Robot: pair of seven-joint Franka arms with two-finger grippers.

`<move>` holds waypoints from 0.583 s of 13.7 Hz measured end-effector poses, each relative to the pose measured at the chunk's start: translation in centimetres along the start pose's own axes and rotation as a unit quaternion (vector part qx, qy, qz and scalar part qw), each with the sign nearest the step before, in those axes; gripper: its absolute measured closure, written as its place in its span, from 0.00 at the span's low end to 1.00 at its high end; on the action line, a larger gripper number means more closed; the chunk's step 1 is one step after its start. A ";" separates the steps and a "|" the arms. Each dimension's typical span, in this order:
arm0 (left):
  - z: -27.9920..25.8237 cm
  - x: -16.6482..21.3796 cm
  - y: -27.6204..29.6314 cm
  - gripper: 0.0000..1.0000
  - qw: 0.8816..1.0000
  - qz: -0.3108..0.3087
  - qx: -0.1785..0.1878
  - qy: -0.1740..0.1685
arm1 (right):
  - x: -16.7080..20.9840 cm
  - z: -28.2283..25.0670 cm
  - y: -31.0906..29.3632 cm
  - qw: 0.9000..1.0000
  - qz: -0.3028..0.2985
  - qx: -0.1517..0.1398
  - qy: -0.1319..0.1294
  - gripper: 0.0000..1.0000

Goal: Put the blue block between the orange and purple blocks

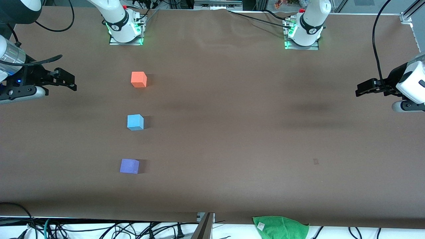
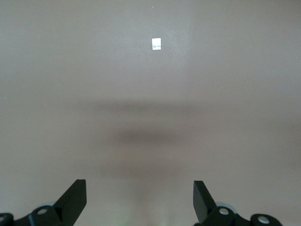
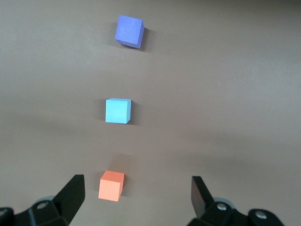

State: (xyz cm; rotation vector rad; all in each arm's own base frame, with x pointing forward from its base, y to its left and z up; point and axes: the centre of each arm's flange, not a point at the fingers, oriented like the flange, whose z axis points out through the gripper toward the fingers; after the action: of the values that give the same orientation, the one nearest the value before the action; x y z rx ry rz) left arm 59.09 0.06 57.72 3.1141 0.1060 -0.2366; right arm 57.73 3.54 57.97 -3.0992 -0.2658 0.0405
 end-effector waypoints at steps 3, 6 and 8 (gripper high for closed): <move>0.0 0.0 0.0 0.00 1.000 0.000 0.000 0.000 | 0.0 -0.1 0.0 1.000 0.000 0.000 0.000 0.00; -0.1 0.0 0.0 0.00 1.000 0.000 0.000 0.001 | 0.0 -0.1 0.0 1.000 0.000 0.000 0.001 0.00; -0.1 0.0 0.0 0.00 1.000 0.000 0.000 0.001 | -0.1 -0.1 0.0 1.000 0.000 0.000 0.001 0.00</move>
State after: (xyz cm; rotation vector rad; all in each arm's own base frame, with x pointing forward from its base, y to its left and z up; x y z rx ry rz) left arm 59.10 0.06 57.79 3.1143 0.1060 -0.2342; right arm 57.67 3.54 58.11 -3.0990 -0.2658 0.0369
